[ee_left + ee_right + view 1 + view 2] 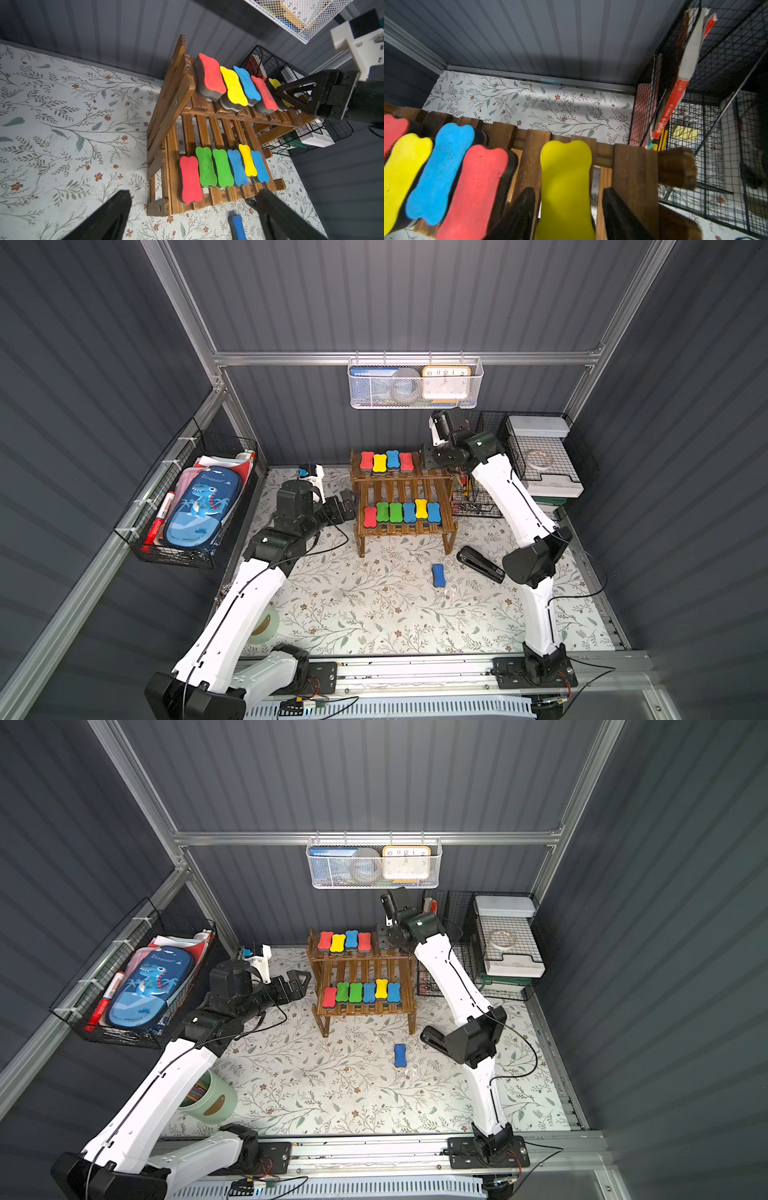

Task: Remove the whiteboard erasers from the shelf
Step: Pick up the whiteboard eraser from the shelf.

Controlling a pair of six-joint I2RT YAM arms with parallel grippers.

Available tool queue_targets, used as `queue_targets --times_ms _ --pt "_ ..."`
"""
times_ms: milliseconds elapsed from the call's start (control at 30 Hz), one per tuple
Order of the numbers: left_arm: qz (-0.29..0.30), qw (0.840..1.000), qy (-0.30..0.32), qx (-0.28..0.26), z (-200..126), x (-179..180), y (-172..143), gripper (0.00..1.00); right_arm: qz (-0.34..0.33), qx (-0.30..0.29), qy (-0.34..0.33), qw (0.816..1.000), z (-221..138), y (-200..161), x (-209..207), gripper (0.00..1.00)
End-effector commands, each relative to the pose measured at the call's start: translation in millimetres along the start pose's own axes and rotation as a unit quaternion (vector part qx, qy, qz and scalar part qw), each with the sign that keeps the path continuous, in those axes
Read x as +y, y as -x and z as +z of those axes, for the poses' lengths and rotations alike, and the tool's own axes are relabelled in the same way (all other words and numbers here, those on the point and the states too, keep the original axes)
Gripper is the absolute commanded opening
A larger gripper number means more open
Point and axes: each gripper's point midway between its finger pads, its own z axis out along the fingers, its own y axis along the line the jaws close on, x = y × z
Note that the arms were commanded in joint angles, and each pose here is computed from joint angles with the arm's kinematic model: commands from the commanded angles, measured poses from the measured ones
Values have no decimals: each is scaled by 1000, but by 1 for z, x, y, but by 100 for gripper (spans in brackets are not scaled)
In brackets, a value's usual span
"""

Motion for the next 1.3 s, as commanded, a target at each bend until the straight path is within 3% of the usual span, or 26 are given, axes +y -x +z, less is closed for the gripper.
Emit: queue_targets --times_ms 0,300,533,767,1000,1267 --pt "0 1000 -11 -10 0 -6 8 99 -7 23 -15 1000 13 -14 -4 54" --pt "-1 1000 -8 -9 -2 -4 5 99 -10 14 -23 1000 10 -12 -1 43" --pt "0 1000 -6 -10 -5 -4 6 99 24 -48 19 998 -34 21 11 36" --pt "1 1000 -6 -15 -9 -4 7 99 74 -88 50 992 -74 22 10 34" --pt "1 1000 1 -10 -13 -2 4 99 139 -77 96 983 -101 -28 9 34" --pt "4 1000 4 -9 -16 1 0 99 160 -25 97 982 -120 -139 16 33"
